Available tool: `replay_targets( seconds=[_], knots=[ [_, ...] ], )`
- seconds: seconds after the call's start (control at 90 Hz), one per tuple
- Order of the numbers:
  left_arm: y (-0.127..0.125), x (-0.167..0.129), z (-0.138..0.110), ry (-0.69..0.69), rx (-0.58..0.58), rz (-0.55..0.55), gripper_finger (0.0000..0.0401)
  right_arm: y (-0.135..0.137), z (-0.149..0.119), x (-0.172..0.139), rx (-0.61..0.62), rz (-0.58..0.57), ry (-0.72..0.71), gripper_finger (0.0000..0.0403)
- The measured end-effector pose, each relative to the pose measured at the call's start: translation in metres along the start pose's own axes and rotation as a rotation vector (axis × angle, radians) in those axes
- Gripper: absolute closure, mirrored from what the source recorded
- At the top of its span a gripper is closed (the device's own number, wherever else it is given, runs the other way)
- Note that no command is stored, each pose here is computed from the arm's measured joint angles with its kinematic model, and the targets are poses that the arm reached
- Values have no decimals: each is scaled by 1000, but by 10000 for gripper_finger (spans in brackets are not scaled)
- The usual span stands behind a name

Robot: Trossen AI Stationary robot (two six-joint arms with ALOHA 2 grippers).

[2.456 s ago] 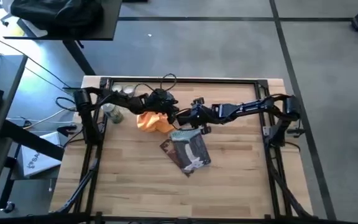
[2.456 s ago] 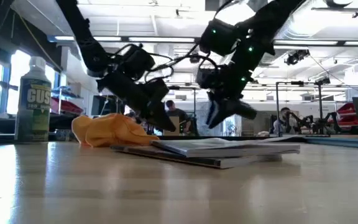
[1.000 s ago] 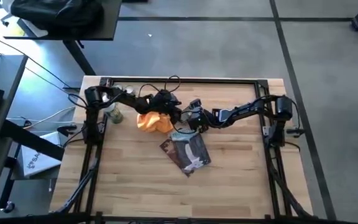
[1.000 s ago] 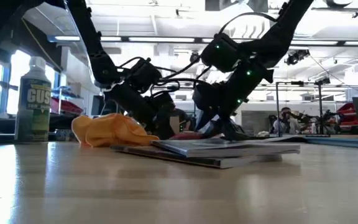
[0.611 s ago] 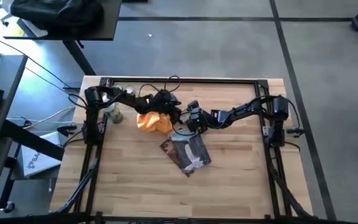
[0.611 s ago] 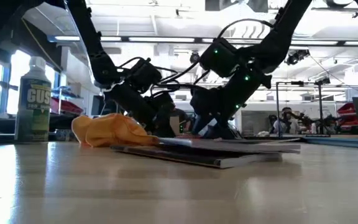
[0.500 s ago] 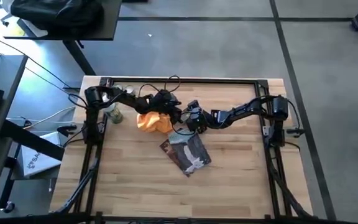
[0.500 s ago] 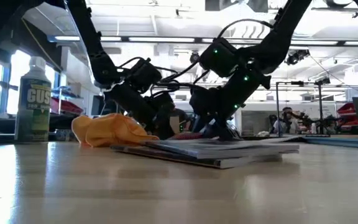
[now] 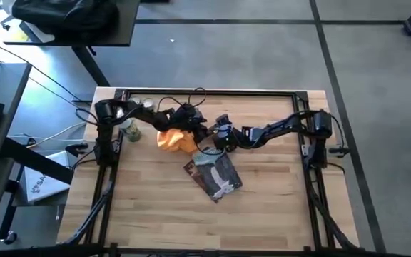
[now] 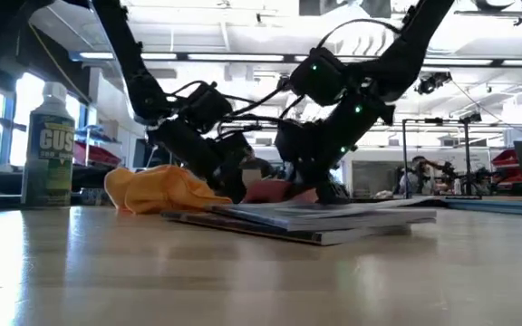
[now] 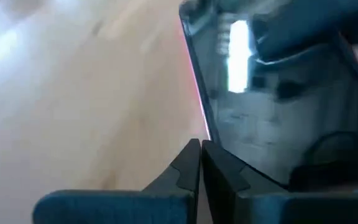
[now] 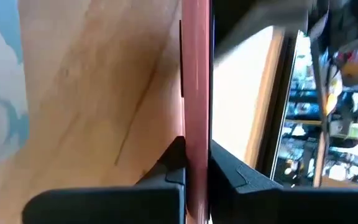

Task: Apply microfiber cloth
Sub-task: Spray the cellphone using the spray bottle

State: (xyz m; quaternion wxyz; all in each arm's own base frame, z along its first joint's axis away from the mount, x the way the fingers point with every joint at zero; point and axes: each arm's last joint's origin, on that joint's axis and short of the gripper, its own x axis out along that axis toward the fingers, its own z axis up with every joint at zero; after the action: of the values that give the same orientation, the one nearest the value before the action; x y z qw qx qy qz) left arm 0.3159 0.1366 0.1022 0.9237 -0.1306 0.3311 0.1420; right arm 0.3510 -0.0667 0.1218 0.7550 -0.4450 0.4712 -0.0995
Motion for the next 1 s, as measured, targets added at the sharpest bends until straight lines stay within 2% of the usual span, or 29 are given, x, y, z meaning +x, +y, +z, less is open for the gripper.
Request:
replay_targets(
  seconds=[0.189, 0.289, 0.344, 0.511, 0.611, 0.689, 0.789, 1.0],
  knots=[
    [-5, -40, 9, -175, 94, 54, 401, -28, -2, -32, 167, -15, -12, 401],
    [-10, -59, 7, -345, 130, 17, 401, -40, -8, -52, 271, 1, -22, 401],
    [-14, -69, 6, -462, 153, -19, 401, -50, -12, -64, 373, 6, -47, 401],
    [-23, -83, -1, -644, 195, -134, 400, -66, -24, -91, 720, 137, -213, 402],
    [-30, -86, 0, -684, 205, -163, 392, -66, -25, -102, 828, 218, -298, 402],
    [-37, -87, 2, -717, 186, -186, 380, -62, -22, -106, 856, 274, -325, 402],
    [-46, -93, 7, -788, 168, -239, 365, -59, -15, -112, 862, 294, -349, 402],
    [-61, -100, 10, -868, 190, -355, 328, -74, 0, -136, 872, 321, -510, 402]
  ],
)
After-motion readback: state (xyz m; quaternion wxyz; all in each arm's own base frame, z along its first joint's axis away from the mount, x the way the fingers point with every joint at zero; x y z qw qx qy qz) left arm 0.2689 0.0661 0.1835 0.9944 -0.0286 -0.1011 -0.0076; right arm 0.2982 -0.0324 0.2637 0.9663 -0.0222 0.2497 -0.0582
